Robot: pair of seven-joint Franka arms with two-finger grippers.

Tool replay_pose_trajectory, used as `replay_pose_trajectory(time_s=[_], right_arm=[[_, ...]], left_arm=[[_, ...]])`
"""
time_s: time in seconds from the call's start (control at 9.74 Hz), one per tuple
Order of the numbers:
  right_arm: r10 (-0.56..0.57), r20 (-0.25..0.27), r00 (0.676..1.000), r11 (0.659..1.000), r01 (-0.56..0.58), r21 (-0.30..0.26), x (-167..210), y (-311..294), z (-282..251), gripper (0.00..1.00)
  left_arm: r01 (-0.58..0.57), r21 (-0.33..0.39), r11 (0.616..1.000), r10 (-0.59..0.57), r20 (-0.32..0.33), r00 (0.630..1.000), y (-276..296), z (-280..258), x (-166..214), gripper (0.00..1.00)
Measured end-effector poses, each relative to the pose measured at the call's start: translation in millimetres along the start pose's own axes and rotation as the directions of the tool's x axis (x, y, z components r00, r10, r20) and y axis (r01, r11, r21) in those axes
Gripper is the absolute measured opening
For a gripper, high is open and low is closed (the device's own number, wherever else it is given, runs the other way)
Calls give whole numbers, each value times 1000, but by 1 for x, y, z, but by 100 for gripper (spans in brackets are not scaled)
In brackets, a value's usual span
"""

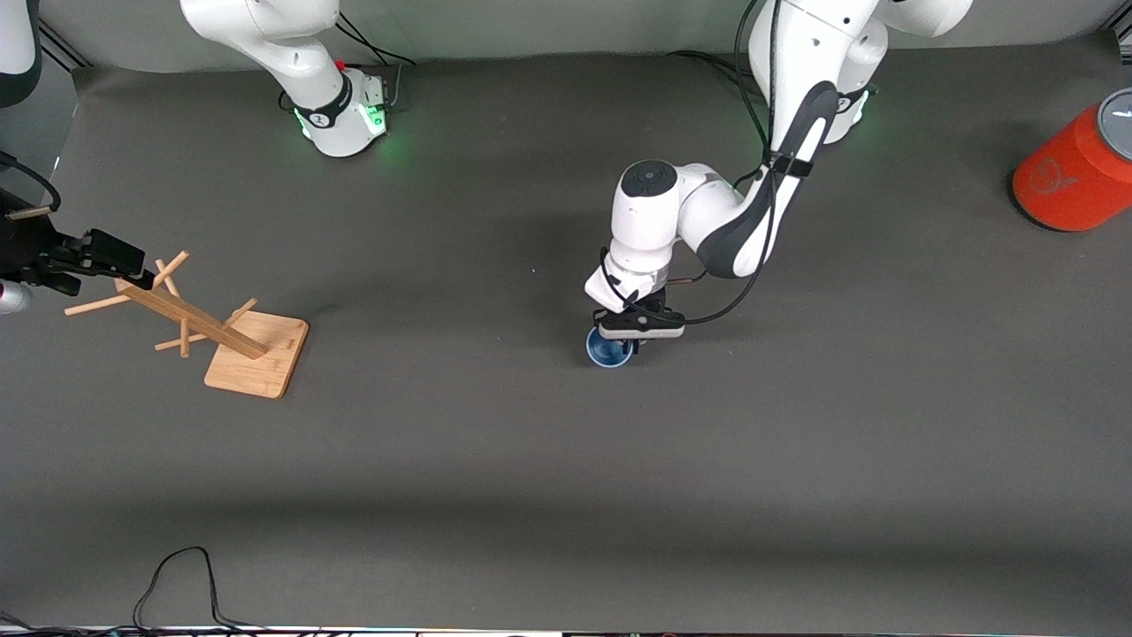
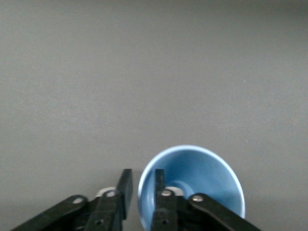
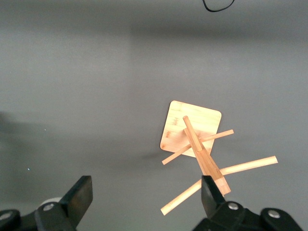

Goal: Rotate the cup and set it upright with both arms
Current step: 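Lower the upright blue cup onto the table with the left gripper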

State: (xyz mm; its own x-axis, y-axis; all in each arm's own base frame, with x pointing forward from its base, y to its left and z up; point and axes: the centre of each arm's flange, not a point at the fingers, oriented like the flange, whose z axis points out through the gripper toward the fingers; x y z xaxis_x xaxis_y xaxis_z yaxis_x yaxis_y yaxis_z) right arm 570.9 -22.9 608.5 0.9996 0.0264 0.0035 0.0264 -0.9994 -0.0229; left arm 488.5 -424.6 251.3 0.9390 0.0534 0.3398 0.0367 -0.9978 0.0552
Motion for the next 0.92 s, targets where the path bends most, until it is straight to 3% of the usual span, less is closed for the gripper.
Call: replay_pose_trajectory(time_s=[0.41, 0.92], right_arm=[[0, 0, 1000, 1000, 0, 0, 0, 0, 0, 100], [-1, 0, 1000, 1000, 1, 0, 0, -1, 0, 100]], left_arm=[[5, 3, 1000, -5, -3, 1000, -3, 0, 3, 98], [29, 2, 1000, -29, -35, 999, -4, -15, 28, 100]])
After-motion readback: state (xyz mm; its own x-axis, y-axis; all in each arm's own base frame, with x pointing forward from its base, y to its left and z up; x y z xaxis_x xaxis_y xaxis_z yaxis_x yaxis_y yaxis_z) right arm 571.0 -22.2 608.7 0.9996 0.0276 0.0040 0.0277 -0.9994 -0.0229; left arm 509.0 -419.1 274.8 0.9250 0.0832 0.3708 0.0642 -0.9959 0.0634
